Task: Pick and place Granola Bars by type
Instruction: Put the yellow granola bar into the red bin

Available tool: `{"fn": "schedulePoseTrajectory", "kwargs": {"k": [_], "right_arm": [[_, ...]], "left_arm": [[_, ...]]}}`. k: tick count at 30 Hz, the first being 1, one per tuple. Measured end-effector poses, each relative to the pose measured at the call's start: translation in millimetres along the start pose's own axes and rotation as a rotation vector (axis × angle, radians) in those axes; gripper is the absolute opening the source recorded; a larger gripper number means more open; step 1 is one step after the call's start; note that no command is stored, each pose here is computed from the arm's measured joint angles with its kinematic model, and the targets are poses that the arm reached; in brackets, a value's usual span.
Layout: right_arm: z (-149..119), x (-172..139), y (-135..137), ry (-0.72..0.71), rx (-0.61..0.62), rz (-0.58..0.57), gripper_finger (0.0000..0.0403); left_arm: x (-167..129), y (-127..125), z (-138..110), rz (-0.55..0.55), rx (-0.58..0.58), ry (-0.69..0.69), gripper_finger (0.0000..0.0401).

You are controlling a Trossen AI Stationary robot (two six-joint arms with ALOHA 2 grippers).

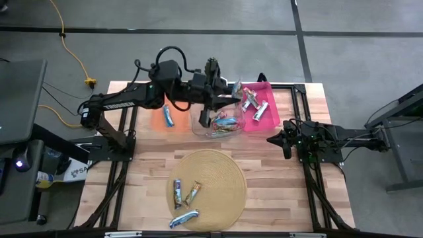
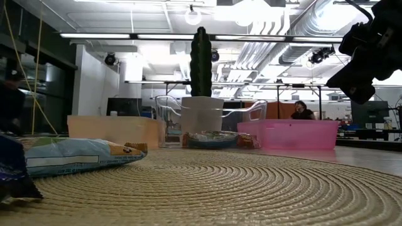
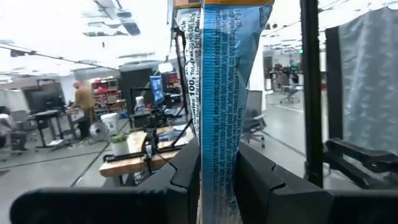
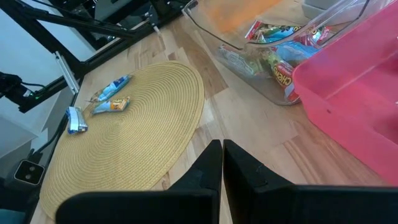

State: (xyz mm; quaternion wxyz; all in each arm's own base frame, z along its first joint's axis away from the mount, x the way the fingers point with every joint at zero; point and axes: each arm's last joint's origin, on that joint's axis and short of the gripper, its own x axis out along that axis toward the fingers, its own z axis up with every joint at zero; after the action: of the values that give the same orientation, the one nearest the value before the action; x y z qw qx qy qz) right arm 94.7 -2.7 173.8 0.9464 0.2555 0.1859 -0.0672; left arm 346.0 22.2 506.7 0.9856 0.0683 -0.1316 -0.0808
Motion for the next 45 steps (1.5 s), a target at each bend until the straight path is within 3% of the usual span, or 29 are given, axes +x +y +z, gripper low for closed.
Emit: {"fn": "schedulePoseTrajectory", "kwargs": {"k": [2,8,12,19,27,39,45], "right_arm": [[0,0,0,0.000,0.000,0.000,0.0000],[0,0,0,0.000,0.000,0.000,0.0000],[0,0,0,-0.001,0.000,-0.001,0.0000],[0,0,0,-0.005,0.000,-0.004,0.0000],[0,0,0,-0.005,0.000,-0.005,0.0000],[0,0,0,-0.003,0.000,-0.009,0.0000],[0,1,0,-0.001,0.000,-0.012,0.0000]], "left_arm": [[0,1,1,0.036,0.002,-0.006,0.0073],[-2,9,5,0.306,-0.013,-0.035,0.0073],[4,14,-2,0.429,-0.021,-0.038,0.0073],[32,24,-44,0.508,-0.078,-0.020,0.0073],[61,43,-88,0.576,-0.217,0.015,0.0073],[94,72,-149,0.668,-0.423,0.229,0.0073],[94,82,-194,0.748,-0.549,0.373,0.0073]]}}
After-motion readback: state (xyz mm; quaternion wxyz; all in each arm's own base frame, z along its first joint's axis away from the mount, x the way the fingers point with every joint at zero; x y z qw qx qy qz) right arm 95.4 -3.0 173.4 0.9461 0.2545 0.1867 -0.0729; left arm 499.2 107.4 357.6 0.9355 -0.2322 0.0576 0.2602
